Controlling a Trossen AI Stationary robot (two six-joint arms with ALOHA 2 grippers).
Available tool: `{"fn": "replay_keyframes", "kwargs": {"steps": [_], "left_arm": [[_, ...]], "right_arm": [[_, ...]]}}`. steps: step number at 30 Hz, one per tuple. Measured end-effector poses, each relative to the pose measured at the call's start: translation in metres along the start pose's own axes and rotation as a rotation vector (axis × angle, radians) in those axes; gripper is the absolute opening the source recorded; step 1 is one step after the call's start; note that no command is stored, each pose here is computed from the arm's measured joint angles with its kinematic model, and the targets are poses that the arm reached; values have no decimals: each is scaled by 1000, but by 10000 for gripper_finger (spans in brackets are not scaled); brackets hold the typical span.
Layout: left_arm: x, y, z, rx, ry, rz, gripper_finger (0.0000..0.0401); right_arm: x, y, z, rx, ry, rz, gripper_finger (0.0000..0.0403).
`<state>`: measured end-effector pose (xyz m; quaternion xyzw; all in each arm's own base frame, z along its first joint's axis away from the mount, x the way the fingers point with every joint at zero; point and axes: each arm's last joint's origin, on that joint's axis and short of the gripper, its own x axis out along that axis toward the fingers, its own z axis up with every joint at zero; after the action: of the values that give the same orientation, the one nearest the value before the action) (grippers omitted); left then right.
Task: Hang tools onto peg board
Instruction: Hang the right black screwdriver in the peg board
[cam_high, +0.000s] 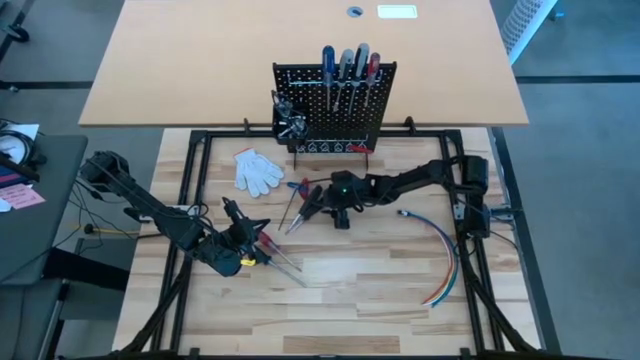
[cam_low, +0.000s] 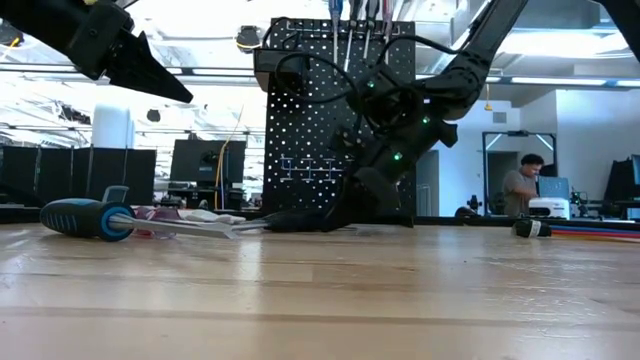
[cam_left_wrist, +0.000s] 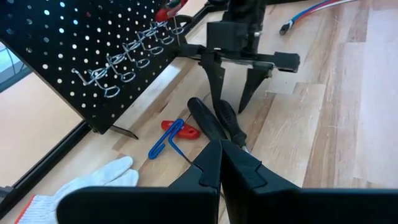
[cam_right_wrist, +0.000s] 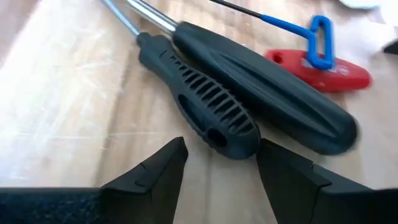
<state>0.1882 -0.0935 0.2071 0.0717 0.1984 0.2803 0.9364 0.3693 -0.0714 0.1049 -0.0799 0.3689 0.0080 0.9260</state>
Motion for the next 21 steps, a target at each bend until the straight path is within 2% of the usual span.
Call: {"fn": "replay_keyframes", "kwargs": {"steps": [4, 9, 13, 17, 21], "left_arm": [[0, 0, 0, 0, 0, 0, 0], [0, 0, 0, -1, 0, 0, 0], [0, 0, 0, -1, -1, 0, 0], [0, 0, 0, -1, -1, -1, 0], [0, 0, 0, -1, 0, -1, 0]], "right_arm": [[0, 1, 2, 18, -25, 5, 218], [1, 3, 4, 41, -40, 9, 264], [3, 11, 8, -3, -75, 18, 292], [6, 26, 10, -121, -79, 58, 293], [7, 34, 11, -142, -83, 73, 284]]}}
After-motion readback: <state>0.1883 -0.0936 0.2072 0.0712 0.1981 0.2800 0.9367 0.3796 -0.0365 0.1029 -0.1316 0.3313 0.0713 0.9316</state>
